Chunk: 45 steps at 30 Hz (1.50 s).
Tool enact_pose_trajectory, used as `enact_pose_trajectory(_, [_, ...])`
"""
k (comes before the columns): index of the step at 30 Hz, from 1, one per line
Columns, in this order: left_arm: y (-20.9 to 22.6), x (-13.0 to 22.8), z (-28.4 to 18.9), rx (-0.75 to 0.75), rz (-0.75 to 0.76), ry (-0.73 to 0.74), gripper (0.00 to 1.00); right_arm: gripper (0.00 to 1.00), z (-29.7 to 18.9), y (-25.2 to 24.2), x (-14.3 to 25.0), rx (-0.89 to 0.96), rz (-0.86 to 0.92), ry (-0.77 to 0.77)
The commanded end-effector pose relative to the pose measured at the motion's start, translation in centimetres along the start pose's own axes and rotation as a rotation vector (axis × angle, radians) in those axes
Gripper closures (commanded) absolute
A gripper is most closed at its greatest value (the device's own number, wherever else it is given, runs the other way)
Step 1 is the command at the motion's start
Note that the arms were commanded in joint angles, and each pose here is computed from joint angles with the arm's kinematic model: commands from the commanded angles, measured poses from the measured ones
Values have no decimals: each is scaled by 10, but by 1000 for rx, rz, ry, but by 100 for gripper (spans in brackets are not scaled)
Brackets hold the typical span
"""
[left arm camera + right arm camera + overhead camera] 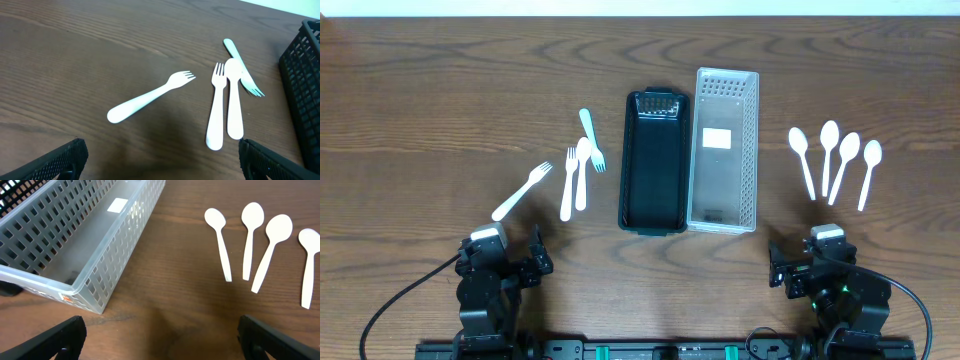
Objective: Pack container
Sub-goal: 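Raise both arms from rest toward the cutlery on each side, then lower the right gripper onto the leftmost white spoon and grasp it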
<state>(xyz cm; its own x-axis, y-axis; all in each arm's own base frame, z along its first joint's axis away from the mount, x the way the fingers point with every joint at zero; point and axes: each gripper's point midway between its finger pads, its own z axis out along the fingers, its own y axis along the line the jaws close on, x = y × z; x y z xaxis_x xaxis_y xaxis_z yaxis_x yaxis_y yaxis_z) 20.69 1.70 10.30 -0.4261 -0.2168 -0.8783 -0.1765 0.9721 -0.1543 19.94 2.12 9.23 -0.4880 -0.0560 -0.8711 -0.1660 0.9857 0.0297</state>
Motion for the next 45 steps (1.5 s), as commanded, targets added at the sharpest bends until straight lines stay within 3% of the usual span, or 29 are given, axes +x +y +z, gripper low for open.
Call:
enact_pose_trajectory(1, [1, 0, 0, -4, -12, -3, 2, 1, 0, 3, -1, -15, -18, -8])
enact_pose_trajectory(18, [1, 0, 0, -3, -12, -3, 2, 1, 0, 2, -2, -11, -19, -14])
enact_pose_trajectory(28, [-16, -24, -10, 67, -122, 8, 2, 1, -21, 16, -61, -90, 29, -153])
enact_pose_trajectory(36, [-30, -90, -10, 33, -116, 136, 2, 1, -7, 10, -89, -111, 150, 150])
enact_pose_trajectory(41, [-38, -127, 10, -4, -51, 305, 2, 1, 19, 0, -130, -132, 207, 329])
enact_pose_trajectory(45, [-41, -136, 32, -24, 24, 457, 2, 1, 46, -10, -161, -145, 231, 400])
